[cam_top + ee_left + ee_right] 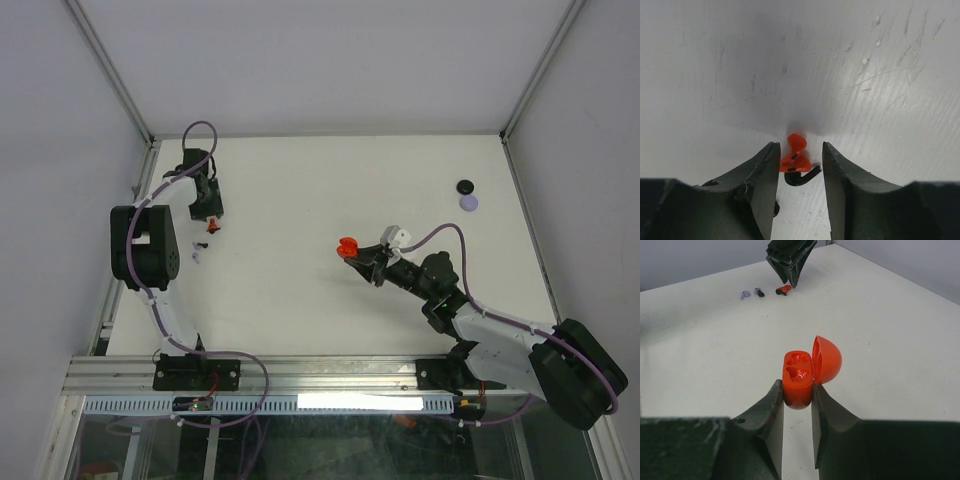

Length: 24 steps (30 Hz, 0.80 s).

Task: Insert the wireless bluetooth earbuds into the charging case
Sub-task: Pick up the earbud from the center of the board.

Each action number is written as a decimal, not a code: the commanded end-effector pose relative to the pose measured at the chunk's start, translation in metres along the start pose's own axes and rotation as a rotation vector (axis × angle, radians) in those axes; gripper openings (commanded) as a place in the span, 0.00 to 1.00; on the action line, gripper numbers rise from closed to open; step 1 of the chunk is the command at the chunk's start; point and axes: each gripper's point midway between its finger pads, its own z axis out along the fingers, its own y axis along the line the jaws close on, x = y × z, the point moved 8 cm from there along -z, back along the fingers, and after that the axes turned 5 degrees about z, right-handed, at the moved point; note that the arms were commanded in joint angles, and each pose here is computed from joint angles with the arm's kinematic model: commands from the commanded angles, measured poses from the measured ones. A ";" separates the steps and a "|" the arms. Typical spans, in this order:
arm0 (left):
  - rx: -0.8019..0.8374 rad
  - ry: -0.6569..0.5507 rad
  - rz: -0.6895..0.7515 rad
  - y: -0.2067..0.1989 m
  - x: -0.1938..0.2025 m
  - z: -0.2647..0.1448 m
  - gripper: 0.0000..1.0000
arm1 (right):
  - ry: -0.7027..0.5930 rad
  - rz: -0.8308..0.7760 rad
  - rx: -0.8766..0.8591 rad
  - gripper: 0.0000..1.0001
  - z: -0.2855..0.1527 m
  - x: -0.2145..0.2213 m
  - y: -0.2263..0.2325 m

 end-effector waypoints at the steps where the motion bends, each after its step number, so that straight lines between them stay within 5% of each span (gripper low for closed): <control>1: 0.010 -0.002 0.014 0.006 -0.010 0.002 0.38 | -0.063 -0.041 0.013 0.00 0.005 -0.016 -0.003; 16: -0.036 0.116 0.007 0.014 0.009 0.020 0.19 | -0.066 -0.045 0.010 0.00 0.003 -0.018 -0.002; 24: -0.052 0.070 -0.063 0.029 -0.001 0.008 0.14 | -0.069 -0.045 0.009 0.00 0.003 -0.019 -0.002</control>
